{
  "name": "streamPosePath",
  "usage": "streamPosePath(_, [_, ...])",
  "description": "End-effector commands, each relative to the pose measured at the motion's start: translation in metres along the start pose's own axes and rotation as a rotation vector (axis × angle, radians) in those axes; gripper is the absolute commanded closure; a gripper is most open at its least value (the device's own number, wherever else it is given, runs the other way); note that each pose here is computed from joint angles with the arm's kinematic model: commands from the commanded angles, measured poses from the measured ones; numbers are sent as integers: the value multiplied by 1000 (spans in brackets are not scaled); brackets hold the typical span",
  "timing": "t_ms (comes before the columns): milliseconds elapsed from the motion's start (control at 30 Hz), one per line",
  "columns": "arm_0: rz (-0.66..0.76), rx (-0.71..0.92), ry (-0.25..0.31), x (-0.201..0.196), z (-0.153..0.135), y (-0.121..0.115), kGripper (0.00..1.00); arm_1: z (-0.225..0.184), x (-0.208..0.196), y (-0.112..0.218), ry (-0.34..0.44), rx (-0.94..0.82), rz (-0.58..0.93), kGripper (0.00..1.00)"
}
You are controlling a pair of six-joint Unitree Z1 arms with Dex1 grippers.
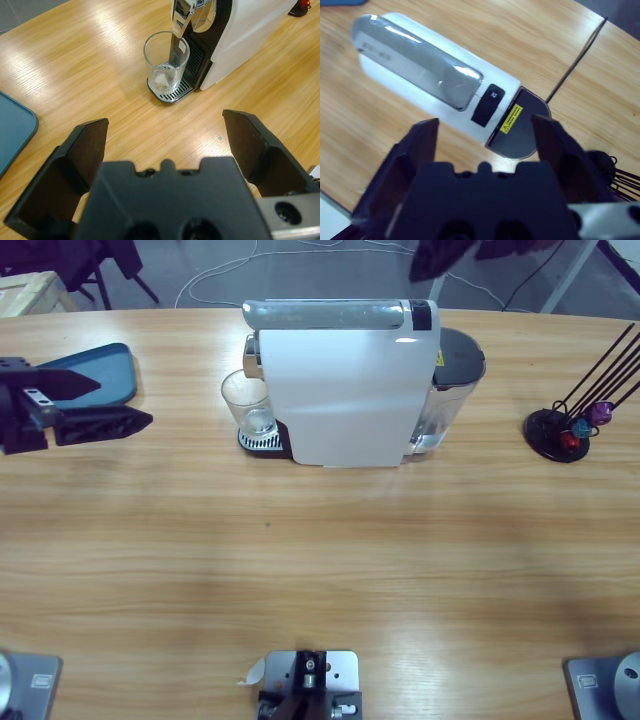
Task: Pour coffee
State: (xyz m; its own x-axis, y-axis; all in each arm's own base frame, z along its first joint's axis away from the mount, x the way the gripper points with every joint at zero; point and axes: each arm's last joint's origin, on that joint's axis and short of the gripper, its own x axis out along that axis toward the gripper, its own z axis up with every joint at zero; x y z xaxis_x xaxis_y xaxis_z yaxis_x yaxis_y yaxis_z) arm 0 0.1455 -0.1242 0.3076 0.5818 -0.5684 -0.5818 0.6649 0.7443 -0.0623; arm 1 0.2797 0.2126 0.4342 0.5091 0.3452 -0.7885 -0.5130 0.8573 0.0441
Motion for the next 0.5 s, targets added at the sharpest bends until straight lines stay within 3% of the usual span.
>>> streamPosePath(33, [6, -9, 34, 6, -9, -1, 0, 15, 38, 2, 73, -10, -20, 1000])
streamPosePath(267, [5, -10, 36, 11, -6, 0, 0, 16, 43, -1, 83, -23, -87, 1000])
streamPosePath(500, [6, -9, 27, 9, -6, 0, 0, 7, 54, 2, 132, -39, -20, 1000])
